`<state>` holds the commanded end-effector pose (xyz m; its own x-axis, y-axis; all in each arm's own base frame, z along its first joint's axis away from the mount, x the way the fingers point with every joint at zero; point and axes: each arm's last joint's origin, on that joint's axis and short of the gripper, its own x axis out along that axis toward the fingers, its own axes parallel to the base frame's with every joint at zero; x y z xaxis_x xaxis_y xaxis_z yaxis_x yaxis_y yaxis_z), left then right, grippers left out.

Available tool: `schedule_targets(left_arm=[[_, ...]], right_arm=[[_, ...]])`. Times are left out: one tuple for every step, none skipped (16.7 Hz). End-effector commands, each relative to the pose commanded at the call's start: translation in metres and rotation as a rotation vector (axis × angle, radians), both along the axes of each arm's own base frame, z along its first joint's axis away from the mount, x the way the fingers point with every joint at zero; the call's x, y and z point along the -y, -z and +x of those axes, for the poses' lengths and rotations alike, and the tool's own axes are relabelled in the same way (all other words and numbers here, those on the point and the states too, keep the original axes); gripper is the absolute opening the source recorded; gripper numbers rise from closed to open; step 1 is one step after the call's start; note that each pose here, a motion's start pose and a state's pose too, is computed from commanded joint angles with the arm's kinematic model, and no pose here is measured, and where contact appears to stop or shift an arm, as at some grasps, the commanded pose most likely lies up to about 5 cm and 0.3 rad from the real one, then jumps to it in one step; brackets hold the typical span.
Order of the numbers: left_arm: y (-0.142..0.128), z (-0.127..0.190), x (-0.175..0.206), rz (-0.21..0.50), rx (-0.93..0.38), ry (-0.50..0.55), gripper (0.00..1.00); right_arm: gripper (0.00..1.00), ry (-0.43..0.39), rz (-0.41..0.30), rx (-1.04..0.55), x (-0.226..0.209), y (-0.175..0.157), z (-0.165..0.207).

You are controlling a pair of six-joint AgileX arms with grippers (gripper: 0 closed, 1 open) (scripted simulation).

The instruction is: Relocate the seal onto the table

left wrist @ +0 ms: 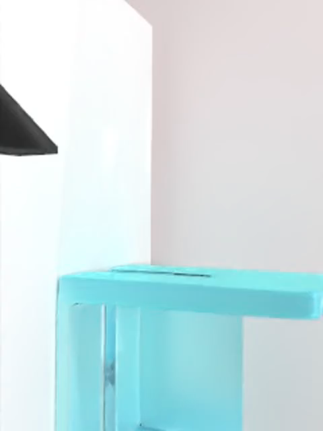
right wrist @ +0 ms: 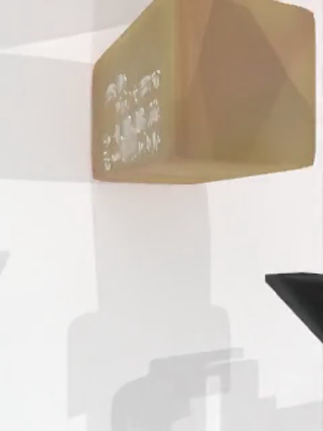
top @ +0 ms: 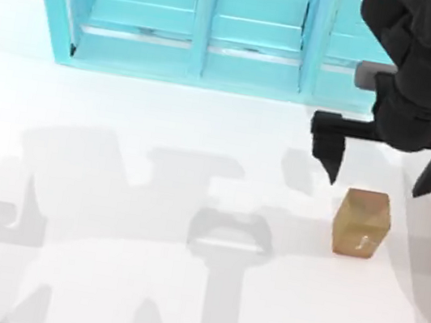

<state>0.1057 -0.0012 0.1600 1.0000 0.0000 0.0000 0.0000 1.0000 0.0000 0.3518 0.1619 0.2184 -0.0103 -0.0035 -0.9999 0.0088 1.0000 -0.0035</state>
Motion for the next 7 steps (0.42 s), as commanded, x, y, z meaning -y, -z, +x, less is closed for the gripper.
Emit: schedule_targets(left_arm=[[0.0,0.0,0.0,0.0,0.0,0.0,1.0],[0.0,0.0,0.0,0.0,0.0,0.0,1.0],[0.0,0.0,0.0,0.0,0.0,0.0,1.0],[0.0,0.0,0.0,0.0,0.0,0.0,1.0],[0.0,0.0,0.0,0.0,0.0,0.0,1.0],[0.0,0.0,0.0,0.0,0.0,0.0,1.0],[0.0,0.0,0.0,0.0,0.0,0.0,1.0]], right_arm=[[1.0,0.001,-0.001,-0.001,0.001,-0.015,-0.001],[1.0,0.002,-0.002,-0.001,0.002,-0.029,-0.003],[1.0,0.003,-0.001,0.001,0.003,-0.043,-0.005],[1.0,0.004,0.0,0.005,0.004,-0.054,-0.007],[1.0,0.004,0.002,0.009,0.005,-0.062,-0.009],[1.0,0.005,0.003,0.012,0.006,-0.068,-0.01],[1.0,0.005,0.003,0.013,0.006,-0.07,-0.01]])
